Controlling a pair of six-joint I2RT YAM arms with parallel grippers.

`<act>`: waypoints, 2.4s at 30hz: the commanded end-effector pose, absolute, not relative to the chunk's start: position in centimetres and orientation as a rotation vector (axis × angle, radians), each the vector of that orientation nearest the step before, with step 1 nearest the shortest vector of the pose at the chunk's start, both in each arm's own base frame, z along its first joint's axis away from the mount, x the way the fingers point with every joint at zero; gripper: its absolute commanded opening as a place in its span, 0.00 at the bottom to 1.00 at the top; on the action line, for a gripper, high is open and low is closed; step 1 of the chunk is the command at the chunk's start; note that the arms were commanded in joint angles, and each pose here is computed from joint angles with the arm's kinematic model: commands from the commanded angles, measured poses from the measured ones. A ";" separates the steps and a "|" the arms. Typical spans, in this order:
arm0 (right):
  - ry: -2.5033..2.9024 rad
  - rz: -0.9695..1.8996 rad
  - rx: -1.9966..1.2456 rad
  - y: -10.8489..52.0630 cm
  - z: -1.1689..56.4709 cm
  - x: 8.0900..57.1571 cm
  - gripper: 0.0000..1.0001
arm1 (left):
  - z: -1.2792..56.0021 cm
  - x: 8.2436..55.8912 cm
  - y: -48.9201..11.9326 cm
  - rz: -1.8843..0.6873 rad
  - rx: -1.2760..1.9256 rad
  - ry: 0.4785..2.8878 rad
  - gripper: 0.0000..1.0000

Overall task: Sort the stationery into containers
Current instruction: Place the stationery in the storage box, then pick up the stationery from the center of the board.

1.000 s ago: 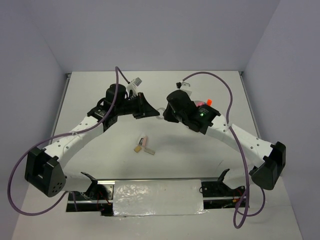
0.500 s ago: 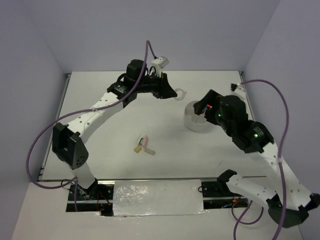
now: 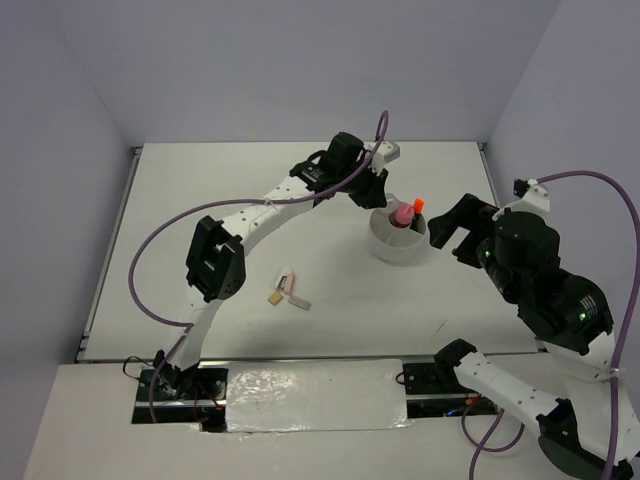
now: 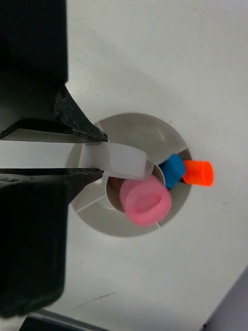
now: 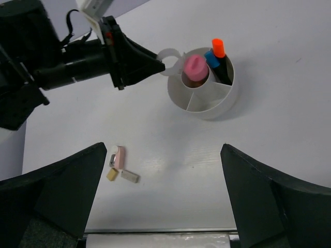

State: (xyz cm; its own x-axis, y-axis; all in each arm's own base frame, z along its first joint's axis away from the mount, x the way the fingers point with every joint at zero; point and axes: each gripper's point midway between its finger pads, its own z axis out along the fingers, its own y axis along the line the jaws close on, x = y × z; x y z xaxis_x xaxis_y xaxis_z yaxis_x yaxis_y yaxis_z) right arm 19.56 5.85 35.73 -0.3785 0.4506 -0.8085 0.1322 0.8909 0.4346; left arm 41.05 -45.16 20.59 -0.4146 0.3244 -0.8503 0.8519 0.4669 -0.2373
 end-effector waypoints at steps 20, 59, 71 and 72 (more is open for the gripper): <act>1.961 0.299 0.285 5.3 37.1 18.8 1.00 | 19.4 45.6 -47.5 -0.827 0.846 1.879 0.11; 2.263 0.616 -0.785 28.3 18.4 24.0 1.00 | 25.5 42.9 -11.6 -0.241 -0.368 2.241 0.99; 2.383 0.447 -1.200 35.9 6.6 22.2 0.70 | 21.1 30.9 -6.0 -0.202 -0.313 2.383 0.99; 2.374 0.448 -1.200 36.2 6.5 22.1 0.70 | 20.8 30.4 -5.9 -0.197 -0.302 2.390 0.99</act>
State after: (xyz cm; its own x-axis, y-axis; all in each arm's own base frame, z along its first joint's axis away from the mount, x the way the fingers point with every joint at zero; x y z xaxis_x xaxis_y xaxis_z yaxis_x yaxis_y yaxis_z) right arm 21.37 33.76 4.53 -0.5958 -0.6795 -0.4282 -0.7820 0.6124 0.1161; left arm 31.54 -5.71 20.19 -0.7139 -0.3069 -0.6295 -0.2192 0.9516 -0.2153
